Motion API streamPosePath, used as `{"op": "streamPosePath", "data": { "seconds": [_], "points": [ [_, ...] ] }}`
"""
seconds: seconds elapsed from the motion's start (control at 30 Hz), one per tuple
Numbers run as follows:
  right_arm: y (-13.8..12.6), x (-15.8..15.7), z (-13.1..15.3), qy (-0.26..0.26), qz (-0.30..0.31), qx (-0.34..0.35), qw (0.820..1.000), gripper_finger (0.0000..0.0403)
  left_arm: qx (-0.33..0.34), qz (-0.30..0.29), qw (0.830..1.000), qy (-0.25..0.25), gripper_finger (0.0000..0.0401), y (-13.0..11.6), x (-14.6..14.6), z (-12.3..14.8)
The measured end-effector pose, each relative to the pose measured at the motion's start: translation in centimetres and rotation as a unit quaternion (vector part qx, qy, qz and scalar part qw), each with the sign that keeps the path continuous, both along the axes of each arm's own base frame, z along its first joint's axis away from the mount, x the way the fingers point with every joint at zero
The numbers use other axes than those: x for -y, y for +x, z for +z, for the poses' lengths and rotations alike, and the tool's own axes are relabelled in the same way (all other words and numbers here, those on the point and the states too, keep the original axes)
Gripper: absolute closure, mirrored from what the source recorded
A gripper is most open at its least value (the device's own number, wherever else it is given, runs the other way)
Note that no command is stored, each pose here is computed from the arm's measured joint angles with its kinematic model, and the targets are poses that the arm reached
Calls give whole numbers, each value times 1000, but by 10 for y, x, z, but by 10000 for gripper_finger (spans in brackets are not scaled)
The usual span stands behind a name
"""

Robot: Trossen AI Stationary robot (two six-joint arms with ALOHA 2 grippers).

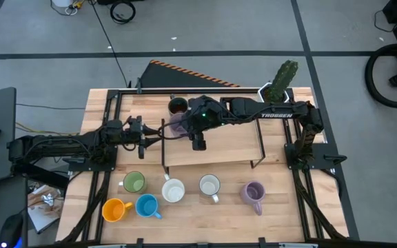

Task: Place coffee mugs
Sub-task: Put the top purple mug on the shelf

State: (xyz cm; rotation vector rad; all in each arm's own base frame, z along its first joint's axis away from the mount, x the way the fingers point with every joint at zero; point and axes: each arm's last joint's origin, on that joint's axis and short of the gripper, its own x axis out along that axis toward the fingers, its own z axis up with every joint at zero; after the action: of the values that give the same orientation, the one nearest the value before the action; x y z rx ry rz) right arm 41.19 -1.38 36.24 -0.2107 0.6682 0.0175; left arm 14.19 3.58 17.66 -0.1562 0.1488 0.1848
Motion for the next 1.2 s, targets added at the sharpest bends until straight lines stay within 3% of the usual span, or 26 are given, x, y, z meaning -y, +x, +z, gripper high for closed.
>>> {"op": "streamPosePath", "data": {
  "seconds": [0.2,0.43,0.67,0.9,1.2],
  "points": [
    [-2,-4,2,-15,0,-4,1000,199,-14,0,1000,-2,260,-2,1,2],
    [-15,-4,9,-41,-14,-24,999,199,-82,-2,997,-10,260,-9,2,21],
    [-32,-5,14,-45,-44,-55,997,199,-95,43,994,14,260,-18,2,44],
    [-37,-4,-13,-54,-80,-86,992,199,-79,83,993,40,260,-26,1,52],
    [-60,-12,-30,-38,-85,-7,996,199,-25,84,993,83,260,-21,3,43]
  ]
}}
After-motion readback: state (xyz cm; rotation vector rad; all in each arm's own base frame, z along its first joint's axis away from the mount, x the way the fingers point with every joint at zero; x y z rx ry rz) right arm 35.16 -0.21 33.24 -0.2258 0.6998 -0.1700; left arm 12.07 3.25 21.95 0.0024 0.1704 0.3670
